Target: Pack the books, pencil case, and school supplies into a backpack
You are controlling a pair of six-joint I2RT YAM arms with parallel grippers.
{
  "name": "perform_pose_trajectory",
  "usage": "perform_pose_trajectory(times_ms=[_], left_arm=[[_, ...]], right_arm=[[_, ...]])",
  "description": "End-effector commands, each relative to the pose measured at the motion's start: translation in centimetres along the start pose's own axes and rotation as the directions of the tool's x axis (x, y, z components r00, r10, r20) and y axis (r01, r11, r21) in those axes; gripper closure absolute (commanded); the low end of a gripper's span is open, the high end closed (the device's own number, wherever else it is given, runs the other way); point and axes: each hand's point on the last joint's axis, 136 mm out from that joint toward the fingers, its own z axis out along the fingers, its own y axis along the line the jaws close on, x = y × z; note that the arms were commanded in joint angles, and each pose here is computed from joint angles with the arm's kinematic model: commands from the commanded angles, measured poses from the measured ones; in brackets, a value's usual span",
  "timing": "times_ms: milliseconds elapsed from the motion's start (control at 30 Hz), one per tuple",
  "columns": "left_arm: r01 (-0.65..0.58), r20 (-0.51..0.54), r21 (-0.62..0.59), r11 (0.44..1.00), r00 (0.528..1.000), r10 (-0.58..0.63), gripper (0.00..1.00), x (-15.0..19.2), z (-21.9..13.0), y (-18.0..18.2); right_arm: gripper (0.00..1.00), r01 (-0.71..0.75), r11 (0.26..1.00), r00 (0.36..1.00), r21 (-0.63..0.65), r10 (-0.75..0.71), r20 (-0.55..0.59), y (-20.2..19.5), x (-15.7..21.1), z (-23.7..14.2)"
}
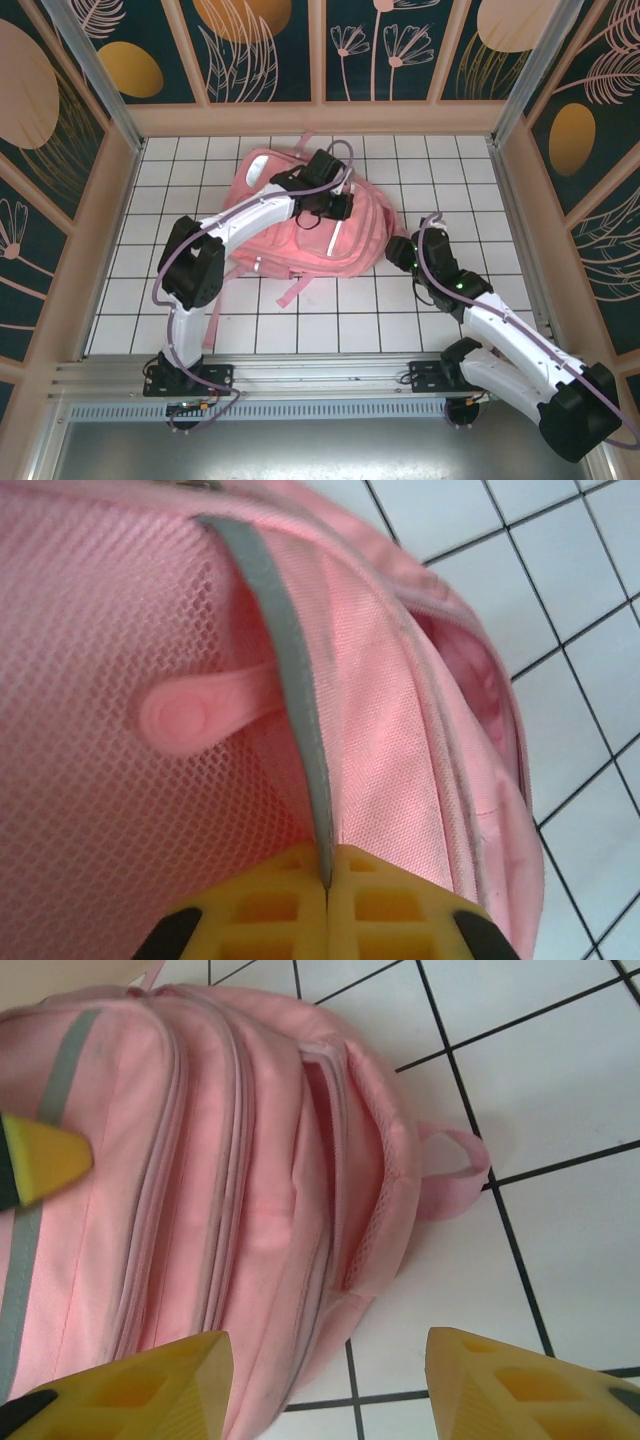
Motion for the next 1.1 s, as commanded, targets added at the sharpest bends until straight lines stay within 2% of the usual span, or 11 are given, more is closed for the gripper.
perform_pose_trajectory(times_ms=[0,200,233,267,300,433,500,633,733,933,1067], left_arm=[[-0.087,-0.044,0.085,0.993,0.995,0.091,1.00,3.5,-1.7,-1.4],[-0.137,0.157,0.086,0.987,0.980,0.122,1.00,5.3,-7.9,-1.3],[-0.133,0.194,0.077,0.988,0.974,0.116,0.88,5.4,-8.7,-1.0],[-0.123,0.241,0.065,0.990,0.965,0.104,0.61,5.3,-9.6,-0.8],[-0.110,0.275,0.065,0.992,0.957,0.088,0.45,5.3,-10.3,-0.6],[-0.031,0.382,0.057,0.998,0.924,0.007,0.23,5.1,-13.0,0.4],[0.053,0.454,0.024,0.998,0.889,-0.058,0.02,5.3,-15.0,1.7],[0.279,0.593,-0.025,0.960,0.777,-0.211,0.01,7.0,-19.4,5.8],[0.448,0.657,-0.073,0.891,0.694,-0.295,0.03,9.8,-22.1,9.2],[0.709,0.646,-0.201,0.676,0.615,-0.452,0.02,16.8,-22.4,15.5],[0.788,0.637,-0.149,0.598,0.539,-0.551,0.02,18.0,-21.2,18.5]], right_arm=[[0.46,0.018,1.000,1.000,-0.024,-0.018,0.024,0.3,-0.9,0.3],[0.47,0.043,0.998,0.998,-0.051,-0.040,0.057,1.7,-2.7,1.2],[0.47,0.048,0.997,0.997,-0.055,-0.044,0.060,2.1,-3.1,1.4],[0.46,0.055,0.997,0.997,-0.061,-0.051,0.065,2.5,-3.6,1.6],[0.46,0.062,0.996,0.996,-0.064,-0.057,0.067,2.9,-4.1,2.0],[0.45,0.067,0.996,0.997,-0.062,-0.064,0.046,3.8,-5.5,3.9],[0.45,0.052,0.996,0.998,-0.068,-0.050,0.025,4.0,-6.0,5.3],[0.45,0.041,0.998,0.999,-0.052,-0.042,-0.034,3.7,-6.0,8.1],[0.44,0.050,0.999,0.996,-0.020,-0.051,-0.075,3.4,-5.6,10.4],[0.41,0.040,0.999,0.984,0.005,-0.038,-0.174,3.1,-3.7,13.8],[0.41,0.064,0.997,0.977,0.052,-0.052,-0.208,2.2,-2.5,14.9]])
